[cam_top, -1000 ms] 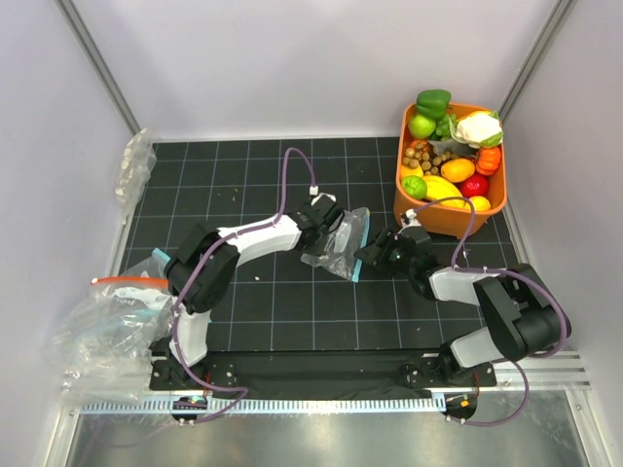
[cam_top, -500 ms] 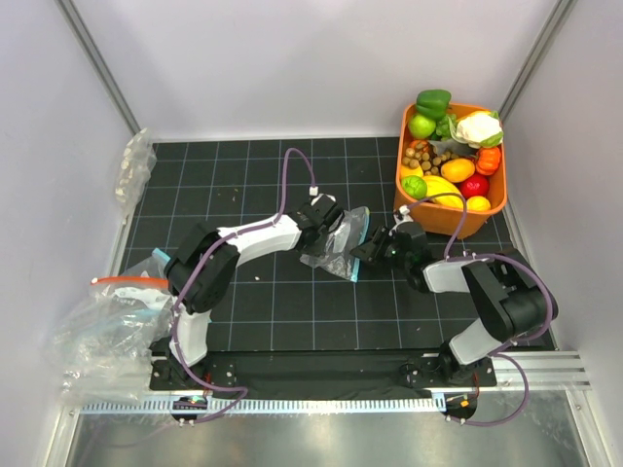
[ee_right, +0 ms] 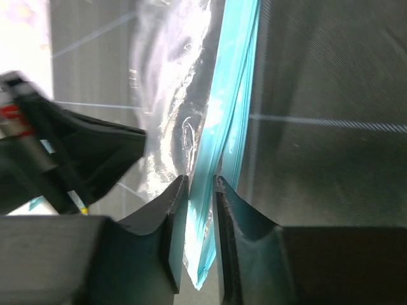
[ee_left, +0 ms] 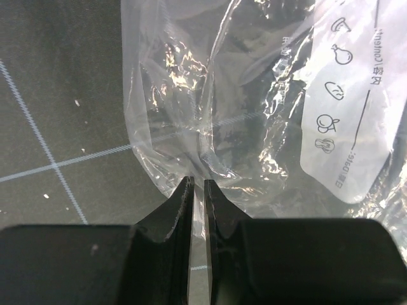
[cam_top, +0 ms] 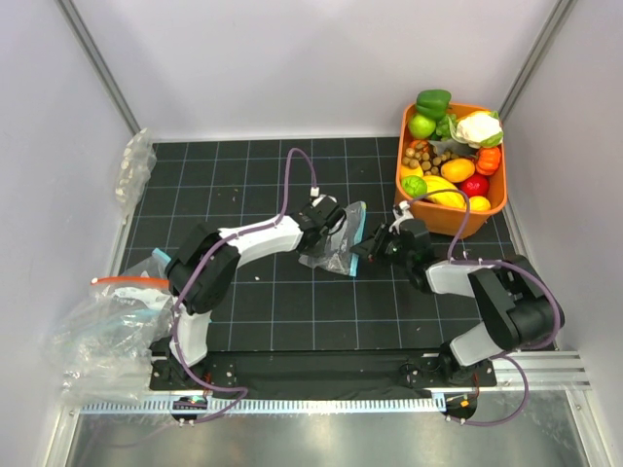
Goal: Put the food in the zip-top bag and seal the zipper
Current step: Pick up the zipper food storage bag at the center of the board.
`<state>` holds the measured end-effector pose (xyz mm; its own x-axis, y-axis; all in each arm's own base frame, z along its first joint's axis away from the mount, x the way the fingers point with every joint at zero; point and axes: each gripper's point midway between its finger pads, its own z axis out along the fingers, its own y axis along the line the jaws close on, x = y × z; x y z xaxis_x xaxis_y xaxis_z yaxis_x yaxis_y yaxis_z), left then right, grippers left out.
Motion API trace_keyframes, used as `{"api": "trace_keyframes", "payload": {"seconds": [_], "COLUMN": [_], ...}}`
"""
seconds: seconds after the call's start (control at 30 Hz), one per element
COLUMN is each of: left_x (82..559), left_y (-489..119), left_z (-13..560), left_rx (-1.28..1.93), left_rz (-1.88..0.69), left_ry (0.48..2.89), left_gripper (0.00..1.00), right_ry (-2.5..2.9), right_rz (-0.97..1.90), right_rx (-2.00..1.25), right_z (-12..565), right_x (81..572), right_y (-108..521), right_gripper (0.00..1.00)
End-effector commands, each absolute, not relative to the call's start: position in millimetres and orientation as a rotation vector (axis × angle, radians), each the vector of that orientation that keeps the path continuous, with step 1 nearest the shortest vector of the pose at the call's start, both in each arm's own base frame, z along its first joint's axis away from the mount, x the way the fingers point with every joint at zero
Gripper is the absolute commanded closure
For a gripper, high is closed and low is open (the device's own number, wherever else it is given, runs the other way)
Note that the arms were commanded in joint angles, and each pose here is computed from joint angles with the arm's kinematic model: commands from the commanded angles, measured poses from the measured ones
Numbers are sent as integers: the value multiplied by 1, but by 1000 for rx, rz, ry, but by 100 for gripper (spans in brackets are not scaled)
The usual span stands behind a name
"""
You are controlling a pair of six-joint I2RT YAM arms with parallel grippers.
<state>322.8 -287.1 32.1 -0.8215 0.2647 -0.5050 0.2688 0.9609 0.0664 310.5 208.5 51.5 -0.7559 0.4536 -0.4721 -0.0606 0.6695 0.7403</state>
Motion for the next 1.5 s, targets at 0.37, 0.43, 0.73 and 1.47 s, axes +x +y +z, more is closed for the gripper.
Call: {"api": "trace_keyframes", "payload": {"seconds": [0.37, 0.43, 0.73, 1.47], "left_x": [331, 329, 313, 285], "left_y": [-281, -278, -268, -311], "left_z": [80, 93, 162, 183], "left_rx": [341, 311, 206, 242], "left_rz": [110, 79, -168, -619], "left_ry": [2433, 2412, 2233, 2158], "left_gripper": [85, 85, 75, 12], "right_ry": [2059, 2066, 2017, 1884], "right_rz": [1018, 985, 822, 667], "right_rx": [169, 145, -25, -328], "right_z": [103, 104, 129, 160], "right_x": [316, 313, 297, 266], "right_y": [212, 211, 225, 263], "right_gripper": [99, 99, 99, 99]}}
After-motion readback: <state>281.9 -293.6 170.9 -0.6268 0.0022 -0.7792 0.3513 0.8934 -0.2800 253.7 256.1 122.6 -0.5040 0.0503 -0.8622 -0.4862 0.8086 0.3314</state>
